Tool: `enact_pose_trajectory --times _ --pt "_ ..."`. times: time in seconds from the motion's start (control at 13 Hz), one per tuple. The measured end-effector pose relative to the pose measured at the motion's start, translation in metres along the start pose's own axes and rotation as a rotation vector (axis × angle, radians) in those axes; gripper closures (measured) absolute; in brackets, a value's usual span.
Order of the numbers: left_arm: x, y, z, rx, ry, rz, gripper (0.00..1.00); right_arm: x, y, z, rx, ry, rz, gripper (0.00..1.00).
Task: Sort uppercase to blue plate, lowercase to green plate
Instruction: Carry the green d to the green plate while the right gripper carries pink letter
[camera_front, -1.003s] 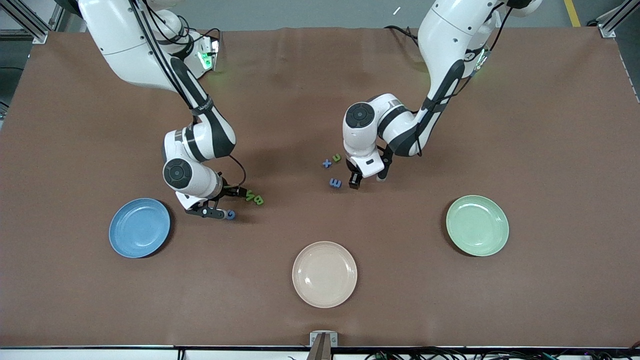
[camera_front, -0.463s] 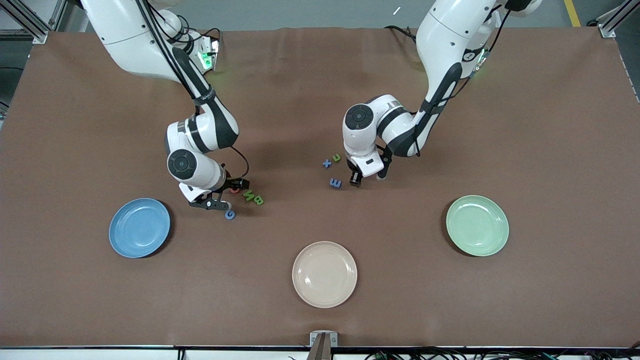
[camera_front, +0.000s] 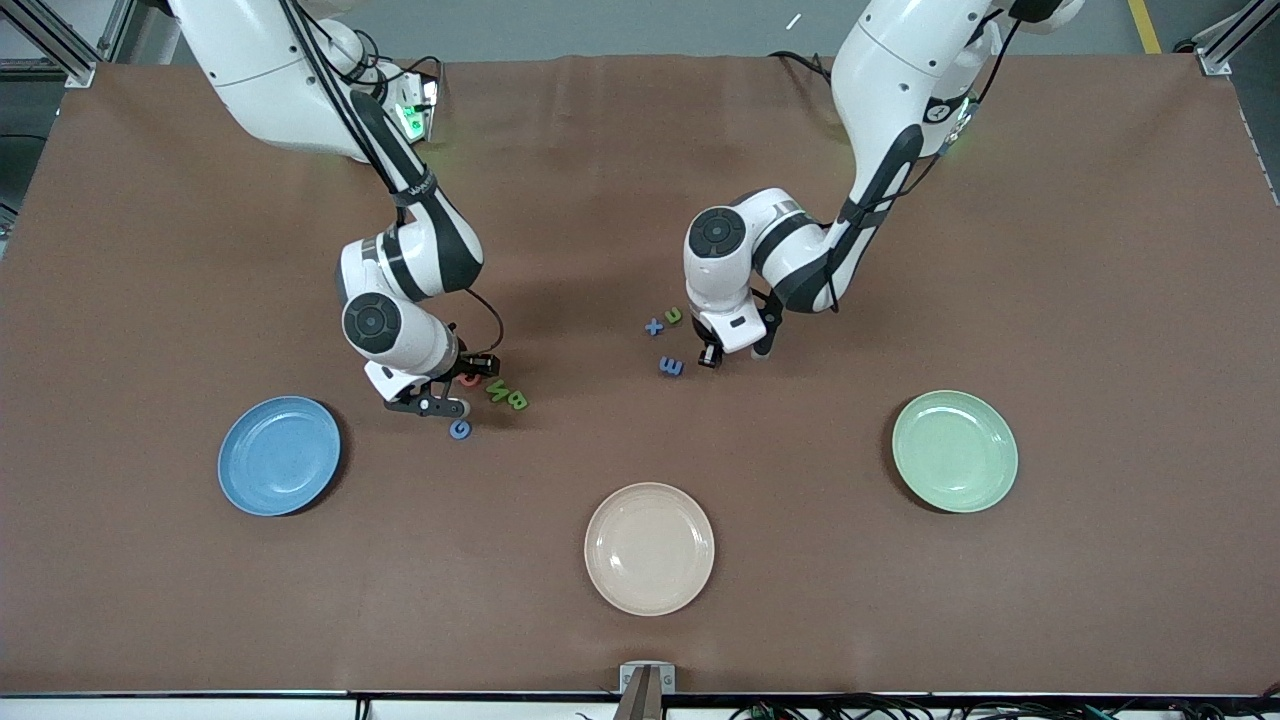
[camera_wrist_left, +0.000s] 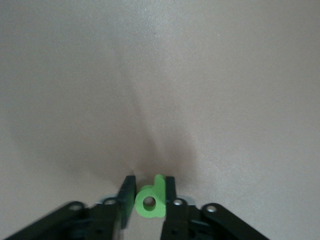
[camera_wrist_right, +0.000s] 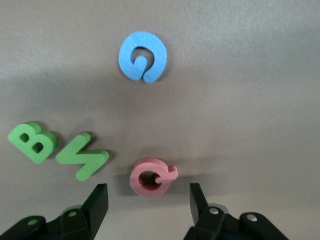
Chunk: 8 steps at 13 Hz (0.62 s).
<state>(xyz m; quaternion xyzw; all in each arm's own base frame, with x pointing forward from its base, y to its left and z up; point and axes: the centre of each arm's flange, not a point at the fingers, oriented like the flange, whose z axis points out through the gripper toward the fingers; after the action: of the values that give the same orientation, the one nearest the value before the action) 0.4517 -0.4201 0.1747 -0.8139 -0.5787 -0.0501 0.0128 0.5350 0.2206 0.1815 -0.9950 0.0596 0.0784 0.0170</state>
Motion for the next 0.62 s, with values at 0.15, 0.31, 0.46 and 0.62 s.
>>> enact_pose_trajectory --times 0.15,0.31,0.46,0.62 --pt "-0.001 0.000 0.000 -0.002 0.001 0.006 0.74 0.001 0.000 -0.001 0.004 0.011 0.000 0.32" --pt "0.000 0.003 -0.005 -0.015 -0.004 0.017 0.74 0.001 0.000 0.000 0.007 0.017 0.001 0.36" --pt "0.015 0.015 -0.022 -0.044 -0.002 0.031 0.74 0.001 0.001 0.002 0.008 0.022 0.001 0.38" --pt "0.058 0.037 -0.050 -0.077 0.012 0.097 0.74 0.001 0.001 0.006 0.009 0.026 0.002 0.39"
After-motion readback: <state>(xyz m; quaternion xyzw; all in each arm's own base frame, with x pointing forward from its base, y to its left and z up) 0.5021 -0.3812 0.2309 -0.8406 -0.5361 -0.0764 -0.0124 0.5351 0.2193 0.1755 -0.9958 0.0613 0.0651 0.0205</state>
